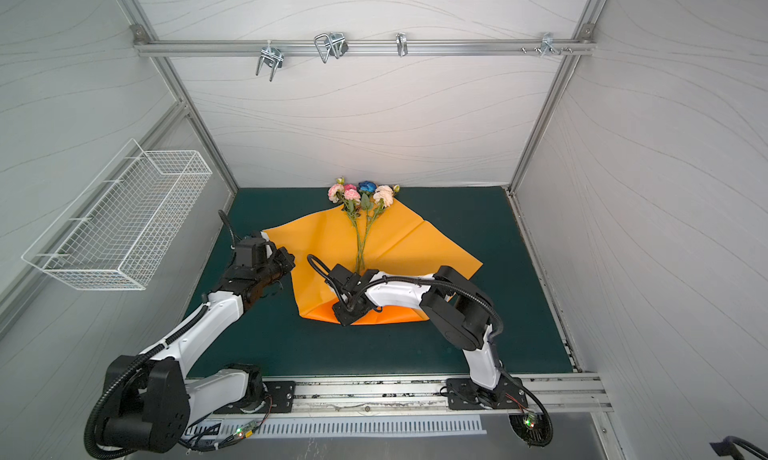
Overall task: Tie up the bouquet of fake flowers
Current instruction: 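Lift the held sheet side with the left gripper up around the rose stems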
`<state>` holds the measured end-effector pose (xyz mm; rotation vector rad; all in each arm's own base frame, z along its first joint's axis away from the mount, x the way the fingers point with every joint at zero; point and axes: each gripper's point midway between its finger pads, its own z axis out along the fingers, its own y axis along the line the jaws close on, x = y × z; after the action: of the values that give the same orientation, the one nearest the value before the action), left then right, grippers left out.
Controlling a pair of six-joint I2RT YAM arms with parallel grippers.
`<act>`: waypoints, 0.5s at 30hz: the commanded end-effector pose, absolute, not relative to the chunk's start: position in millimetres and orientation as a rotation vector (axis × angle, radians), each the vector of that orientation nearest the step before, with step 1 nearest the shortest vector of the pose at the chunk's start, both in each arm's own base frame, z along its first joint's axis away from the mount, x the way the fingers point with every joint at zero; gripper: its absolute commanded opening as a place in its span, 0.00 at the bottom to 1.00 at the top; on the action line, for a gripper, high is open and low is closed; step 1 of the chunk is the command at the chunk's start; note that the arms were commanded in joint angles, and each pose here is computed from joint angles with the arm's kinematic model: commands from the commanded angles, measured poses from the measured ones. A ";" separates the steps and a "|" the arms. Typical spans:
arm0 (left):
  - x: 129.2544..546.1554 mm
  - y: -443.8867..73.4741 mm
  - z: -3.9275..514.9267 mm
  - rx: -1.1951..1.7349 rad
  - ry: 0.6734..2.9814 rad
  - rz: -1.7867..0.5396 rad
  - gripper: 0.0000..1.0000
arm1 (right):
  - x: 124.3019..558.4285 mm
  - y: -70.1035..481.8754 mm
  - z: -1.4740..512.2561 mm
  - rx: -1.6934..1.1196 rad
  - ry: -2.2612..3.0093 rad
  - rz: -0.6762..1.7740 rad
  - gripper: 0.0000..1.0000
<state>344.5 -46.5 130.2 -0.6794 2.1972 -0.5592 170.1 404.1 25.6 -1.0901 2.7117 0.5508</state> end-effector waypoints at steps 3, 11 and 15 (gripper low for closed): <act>348.3 -47.0 135.7 -0.688 2.172 -0.571 0.00 | 162.6 397.3 24.7 -1.157 2.688 0.463 0.24; 346.7 -46.9 146.3 -0.676 2.149 -0.578 0.00 | 184.1 386.9 19.5 -1.040 2.733 0.412 0.23; 347.2 -51.3 159.0 -0.660 2.127 -0.617 0.00 | 188.0 387.2 18.4 -1.032 2.737 0.428 0.23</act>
<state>342.5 -47.4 137.3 -0.6821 2.1797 -0.5765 184.1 396.7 24.3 -1.0524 2.7020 0.4823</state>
